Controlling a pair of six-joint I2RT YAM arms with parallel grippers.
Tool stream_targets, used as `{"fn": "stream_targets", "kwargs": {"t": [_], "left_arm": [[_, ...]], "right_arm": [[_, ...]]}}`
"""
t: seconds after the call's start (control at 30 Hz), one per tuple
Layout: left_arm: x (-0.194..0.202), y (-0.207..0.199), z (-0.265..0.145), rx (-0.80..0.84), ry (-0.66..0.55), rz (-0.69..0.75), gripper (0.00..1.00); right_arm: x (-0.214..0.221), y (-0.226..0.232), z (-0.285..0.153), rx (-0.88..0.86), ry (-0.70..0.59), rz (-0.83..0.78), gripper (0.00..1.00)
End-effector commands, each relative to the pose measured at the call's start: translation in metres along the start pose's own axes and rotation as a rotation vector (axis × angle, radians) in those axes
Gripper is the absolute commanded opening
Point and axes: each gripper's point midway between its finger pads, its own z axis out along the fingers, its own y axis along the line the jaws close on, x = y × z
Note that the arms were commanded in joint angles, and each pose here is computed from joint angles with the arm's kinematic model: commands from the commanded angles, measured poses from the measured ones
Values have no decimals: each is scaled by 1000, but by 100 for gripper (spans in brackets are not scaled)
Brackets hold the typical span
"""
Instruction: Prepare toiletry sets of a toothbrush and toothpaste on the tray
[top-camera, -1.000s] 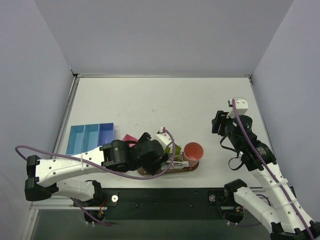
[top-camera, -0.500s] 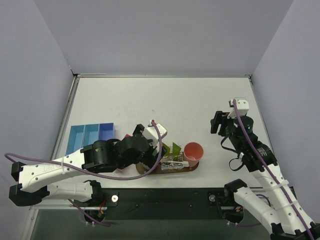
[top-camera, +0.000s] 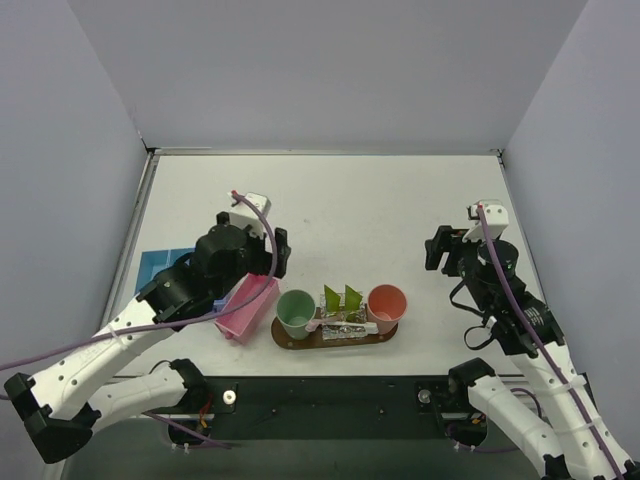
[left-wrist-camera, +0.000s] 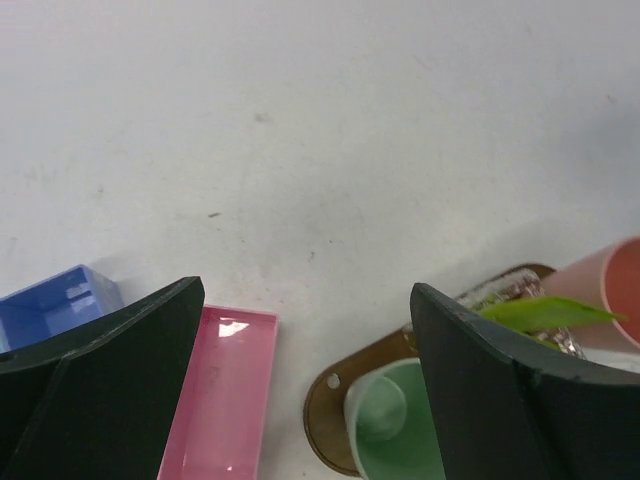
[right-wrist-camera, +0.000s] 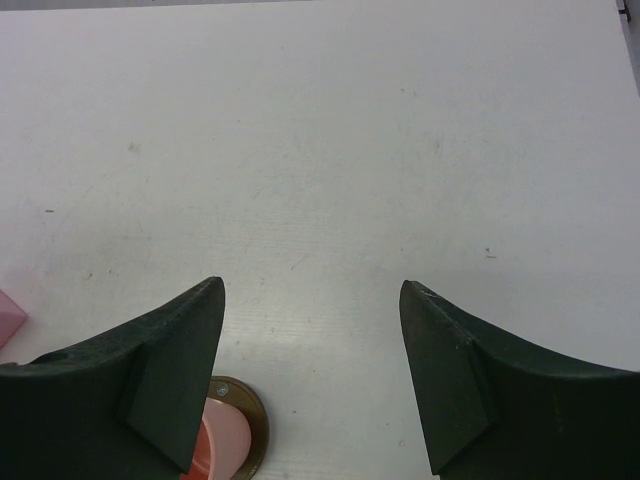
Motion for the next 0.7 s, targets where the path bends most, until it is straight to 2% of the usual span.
{"fn": "stream_targets", "kwargs": {"t": [0.0,0.17,0.27,0.47,0.67], "left_arm": [[-48,39,-9,-74,-195,-138,96],[-46,95,-20,-224,-259,-132,97],[-47,111,-30,-286,-288,-127,97],[-53,121,-45,-331,-348,-112,97],[-51,123,-45,-343,-347,-118,97]], "right_arm": [[-19,-5,-13,13,-65,8,66],[-20,-11,-19,30,-87,-6,66],[-20,-12,-20,31,-92,-18,66],[-16,-12,-18,27,-102,-18,66],[-17,-9,-15,17,-105,-20,66]]}}
